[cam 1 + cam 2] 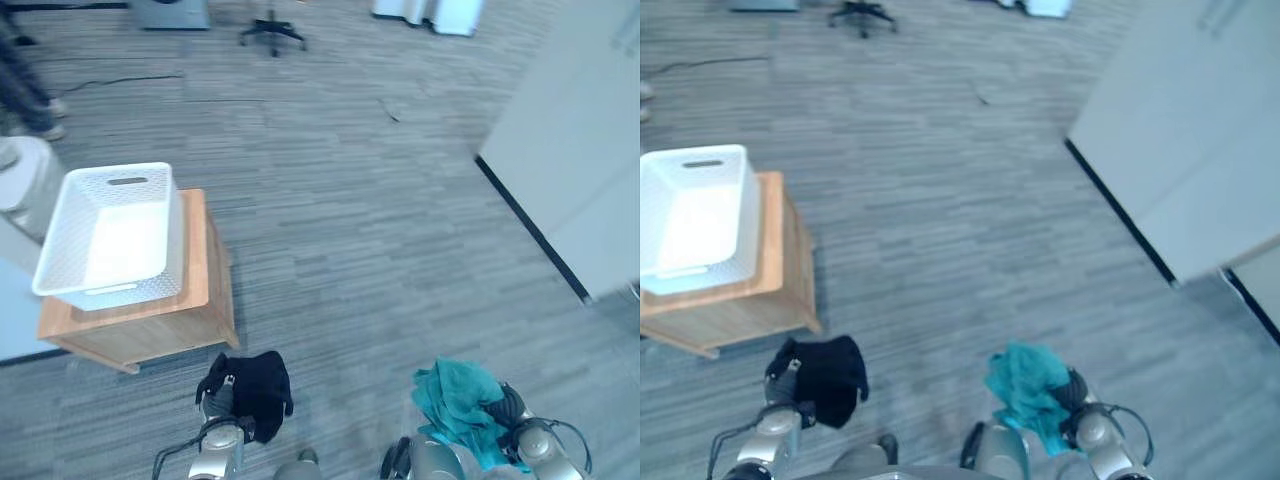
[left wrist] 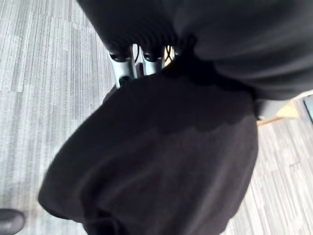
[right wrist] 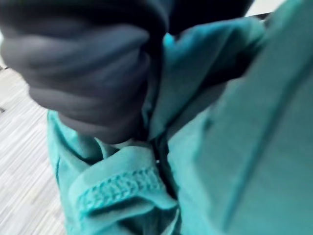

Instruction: Tidy up the quilt and then pick up the clothes from the bed and put them into the laundry hamper.

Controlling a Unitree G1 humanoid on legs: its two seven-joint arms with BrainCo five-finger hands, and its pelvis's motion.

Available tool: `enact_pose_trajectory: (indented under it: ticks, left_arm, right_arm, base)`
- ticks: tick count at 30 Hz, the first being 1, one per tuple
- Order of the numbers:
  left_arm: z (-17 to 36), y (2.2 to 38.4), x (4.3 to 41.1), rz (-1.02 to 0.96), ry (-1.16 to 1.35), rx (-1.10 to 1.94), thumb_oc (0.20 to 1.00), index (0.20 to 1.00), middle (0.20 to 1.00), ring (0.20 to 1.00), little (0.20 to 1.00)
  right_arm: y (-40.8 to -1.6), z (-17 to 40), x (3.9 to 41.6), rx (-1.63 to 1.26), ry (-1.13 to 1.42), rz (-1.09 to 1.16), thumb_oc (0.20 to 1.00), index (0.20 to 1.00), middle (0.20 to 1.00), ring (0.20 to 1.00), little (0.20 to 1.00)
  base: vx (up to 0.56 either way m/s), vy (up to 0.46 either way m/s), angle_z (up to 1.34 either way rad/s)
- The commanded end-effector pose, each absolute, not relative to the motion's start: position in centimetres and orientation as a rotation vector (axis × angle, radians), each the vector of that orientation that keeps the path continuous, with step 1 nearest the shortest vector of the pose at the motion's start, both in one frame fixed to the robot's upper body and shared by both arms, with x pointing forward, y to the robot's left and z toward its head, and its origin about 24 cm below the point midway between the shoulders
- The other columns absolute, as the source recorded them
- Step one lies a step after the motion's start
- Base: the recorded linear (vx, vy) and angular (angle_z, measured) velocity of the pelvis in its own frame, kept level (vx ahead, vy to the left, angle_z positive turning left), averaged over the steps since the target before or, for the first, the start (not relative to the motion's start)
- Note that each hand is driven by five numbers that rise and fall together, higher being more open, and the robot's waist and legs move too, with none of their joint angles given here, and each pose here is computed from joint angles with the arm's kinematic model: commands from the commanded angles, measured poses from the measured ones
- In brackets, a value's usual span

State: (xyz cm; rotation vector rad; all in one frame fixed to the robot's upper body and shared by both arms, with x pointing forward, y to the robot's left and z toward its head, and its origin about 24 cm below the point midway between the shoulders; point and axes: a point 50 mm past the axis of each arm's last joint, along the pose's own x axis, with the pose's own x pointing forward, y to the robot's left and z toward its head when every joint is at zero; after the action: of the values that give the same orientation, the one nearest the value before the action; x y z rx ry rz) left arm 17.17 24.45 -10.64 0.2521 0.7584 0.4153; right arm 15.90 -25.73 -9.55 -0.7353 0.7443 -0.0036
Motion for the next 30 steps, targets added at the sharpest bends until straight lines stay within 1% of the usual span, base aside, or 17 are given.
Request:
enact_pose_trajectory:
  ticks: [1,6,8,10,13,17,21,24,26,30]
  left_arm:
    - [-9.7,23.9,18.2,0.362,0.675,0.327,0.2,0.2,0.2,0.2,0.2]
    - [-9.5,24.4,18.2,0.325,0.671,0.384,0.2,0.2,0.2,0.2,0.2]
    - [-9.4,24.2,18.0,0.293,0.655,0.386,0.2,0.2,0.2,0.2,0.2]
    - [-9.6,23.8,17.5,0.281,0.667,0.352,0.2,0.2,0.2,0.2,0.2]
    - [-8.5,23.1,18.6,0.274,0.6,0.3,0.2,0.2,0.2,0.2,0.2]
    - [-8.2,22.8,18.7,0.264,0.58,0.276,0.2,0.2,0.2,0.2,0.2]
    - [-8.3,23.0,17.7,0.24,0.587,0.305,0.2,0.2,0.2,0.2,0.2]
    - [-8.6,23.7,17.1,0.257,0.616,0.347,0.2,0.2,0.2,0.2,0.2]
    - [-9.1,24.2,16.0,0.257,0.663,0.368,0.2,0.2,0.2,0.2,0.2]
    - [-9.0,24.7,16.5,0.253,0.665,0.416,0.2,0.2,0.2,0.2,0.2]
  right_arm:
    - [-27.1,-7.3,19.0,-0.736,0.622,-0.115,0.2,0.2,0.2,0.2,0.2]
    - [-27.0,-8.0,17.8,-0.745,0.666,-0.091,0.2,0.2,0.2,0.2,0.2]
    - [-26.8,-8.1,17.4,-0.743,0.667,-0.063,0.2,0.2,0.2,0.2,0.2]
    - [-26.5,-7.8,17.9,-0.736,0.648,-0.042,0.2,0.2,0.2,0.2,0.2]
    - [-26.0,-6.8,19.4,-0.743,0.579,-0.042,0.2,0.2,0.2,0.2,0.2]
    - [-26.2,-6.5,20.0,-0.766,0.573,-0.037,0.2,0.2,0.2,0.2,0.2]
    - [-26.8,-6.6,19.5,-0.761,0.589,-0.055,0.2,0.2,0.2,0.2,0.2]
    - [-27.3,-6.6,19.3,-0.758,0.592,-0.089,0.2,0.2,0.2,0.2,0.2]
    - [-26.6,-7.1,19.0,-0.747,0.602,-0.061,0.2,0.2,0.2,0.2,0.2]
    - [-25.1,-7.6,18.8,-0.721,0.6,-0.032,0.2,0.2,0.2,0.2,0.2]
  base:
    - [0.62,-0.297,2.23]
    - [0.61,-0.296,1.49]
    - [0.64,-0.418,0.57]
    - [0.52,-0.413,0.67]
    - [0.33,-0.576,0.49]
    - [0.43,-0.263,0.19]
    - [0.47,0.014,0.19]
    - [0.82,0.089,0.35]
    - [0.53,0.11,0.53]
    - [0.41,0.086,0.47]
